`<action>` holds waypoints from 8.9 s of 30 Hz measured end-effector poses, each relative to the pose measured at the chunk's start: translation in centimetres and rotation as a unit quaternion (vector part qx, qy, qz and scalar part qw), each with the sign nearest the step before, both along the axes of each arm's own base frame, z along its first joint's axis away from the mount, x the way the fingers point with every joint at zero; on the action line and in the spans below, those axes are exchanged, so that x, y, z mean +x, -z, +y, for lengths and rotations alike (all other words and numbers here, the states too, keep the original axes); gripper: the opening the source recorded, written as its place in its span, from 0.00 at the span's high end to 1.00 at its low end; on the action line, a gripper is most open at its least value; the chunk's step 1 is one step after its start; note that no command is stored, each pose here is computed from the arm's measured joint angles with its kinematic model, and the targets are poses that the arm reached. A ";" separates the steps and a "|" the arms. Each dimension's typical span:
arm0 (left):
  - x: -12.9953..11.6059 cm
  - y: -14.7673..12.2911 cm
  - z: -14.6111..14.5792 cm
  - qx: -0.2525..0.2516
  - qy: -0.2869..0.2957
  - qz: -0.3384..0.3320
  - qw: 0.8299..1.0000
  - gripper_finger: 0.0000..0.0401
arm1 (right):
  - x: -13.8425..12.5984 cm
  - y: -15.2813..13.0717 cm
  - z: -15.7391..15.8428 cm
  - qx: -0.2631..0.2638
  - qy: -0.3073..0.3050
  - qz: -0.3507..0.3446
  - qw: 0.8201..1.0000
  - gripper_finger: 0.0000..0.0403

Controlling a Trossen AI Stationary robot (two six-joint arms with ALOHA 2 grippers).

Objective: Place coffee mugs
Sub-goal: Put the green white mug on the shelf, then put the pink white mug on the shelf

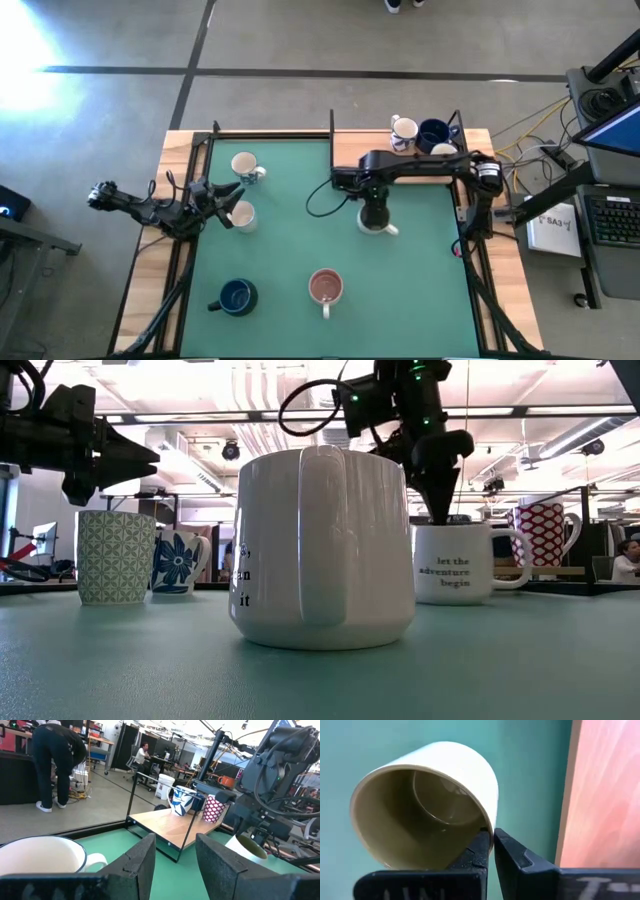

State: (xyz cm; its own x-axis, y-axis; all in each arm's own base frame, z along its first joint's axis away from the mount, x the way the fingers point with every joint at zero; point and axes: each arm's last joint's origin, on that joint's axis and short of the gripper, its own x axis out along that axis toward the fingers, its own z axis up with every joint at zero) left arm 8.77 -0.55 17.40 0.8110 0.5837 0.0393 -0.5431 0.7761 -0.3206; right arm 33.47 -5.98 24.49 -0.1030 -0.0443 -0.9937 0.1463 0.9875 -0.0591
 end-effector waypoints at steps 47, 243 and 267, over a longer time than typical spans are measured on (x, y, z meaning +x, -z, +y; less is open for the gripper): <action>0.0 0.0 0.0 0.000 0.000 0.000 1.000 0.69 | -12.7 -3.9 -11.5 -0.066 0.196 -0.078 0.975 0.98; 0.0 0.0 0.0 0.001 0.000 0.002 1.000 0.69 | -6.1 -4.7 15.8 0.050 -0.076 -0.246 0.965 0.84; -0.2 -0.2 0.2 0.033 -0.043 0.019 0.998 0.69 | -8.4 -7.4 16.7 -0.049 -0.023 -0.337 0.940 0.84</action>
State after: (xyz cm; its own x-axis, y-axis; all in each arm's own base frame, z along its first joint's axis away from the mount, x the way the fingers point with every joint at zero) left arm 8.61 -0.34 17.64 0.7594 0.6486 0.0508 -0.6195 0.7447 -0.2481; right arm 25.06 10.70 31.87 0.5531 -0.1275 -0.8233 0.1409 0.9883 -0.0584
